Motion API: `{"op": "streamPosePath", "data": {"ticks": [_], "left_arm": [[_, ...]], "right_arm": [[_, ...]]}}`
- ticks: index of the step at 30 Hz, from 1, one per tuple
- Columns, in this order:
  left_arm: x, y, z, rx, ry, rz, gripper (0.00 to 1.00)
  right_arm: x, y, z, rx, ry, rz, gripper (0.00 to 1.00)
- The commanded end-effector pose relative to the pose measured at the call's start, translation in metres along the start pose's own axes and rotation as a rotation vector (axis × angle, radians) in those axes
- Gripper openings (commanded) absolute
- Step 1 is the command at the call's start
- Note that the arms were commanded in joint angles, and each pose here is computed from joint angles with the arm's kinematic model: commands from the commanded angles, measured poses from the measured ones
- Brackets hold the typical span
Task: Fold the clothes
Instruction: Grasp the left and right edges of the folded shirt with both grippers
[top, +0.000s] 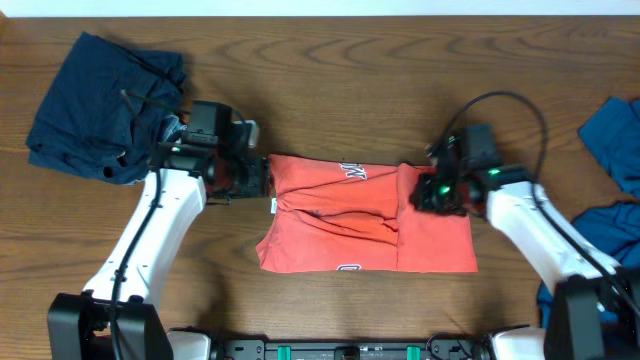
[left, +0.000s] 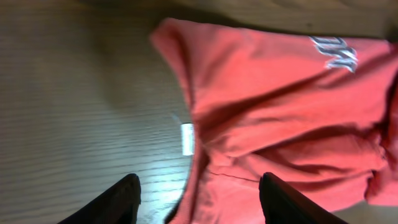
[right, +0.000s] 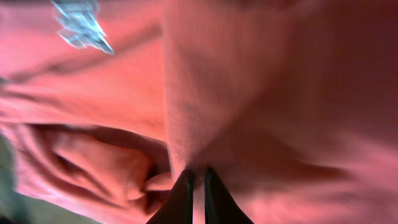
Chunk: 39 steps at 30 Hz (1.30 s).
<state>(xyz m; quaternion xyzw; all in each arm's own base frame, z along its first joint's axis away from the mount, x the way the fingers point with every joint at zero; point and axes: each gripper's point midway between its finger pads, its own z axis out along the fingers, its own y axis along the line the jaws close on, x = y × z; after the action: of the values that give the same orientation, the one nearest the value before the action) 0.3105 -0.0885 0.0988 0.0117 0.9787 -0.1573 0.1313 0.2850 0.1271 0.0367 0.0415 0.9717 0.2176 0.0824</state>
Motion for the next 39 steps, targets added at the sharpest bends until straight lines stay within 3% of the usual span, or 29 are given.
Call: {"op": "streamPosePath", "data": {"ticks": [1,5,9,17,28,32,39], "left_arm": [[0.003,0.019,0.004,-0.030,0.025,-0.080,0.69],[0.010,0.018,0.010,0.010,0.072,-0.099,0.73],[0.024,-0.006,0.020,0.180,0.154,-0.043,0.75],[0.054,-0.006,0.060,0.267,0.307,-0.064,0.84],[0.070,-0.020,0.093,0.402,0.414,-0.113,0.84],[0.079,-0.029,0.101,0.404,0.445,-0.071,0.80],[0.082,-0.035,0.115,0.366,0.424,-0.042,0.53]], "right_arm": [[0.032,-0.015,0.033,0.062,0.096,0.038,0.06],[0.032,-0.021,0.051,0.066,0.103,0.042,0.05],[0.027,-0.012,0.050,0.027,0.089,0.033,0.05],[0.029,-0.013,0.049,0.032,0.100,0.038,0.05],[0.028,-0.014,0.049,0.038,0.094,0.036,0.05],[0.027,-0.013,0.049,0.037,0.092,0.035,0.05],[0.028,-0.014,0.049,0.038,0.095,0.037,0.04]]}}
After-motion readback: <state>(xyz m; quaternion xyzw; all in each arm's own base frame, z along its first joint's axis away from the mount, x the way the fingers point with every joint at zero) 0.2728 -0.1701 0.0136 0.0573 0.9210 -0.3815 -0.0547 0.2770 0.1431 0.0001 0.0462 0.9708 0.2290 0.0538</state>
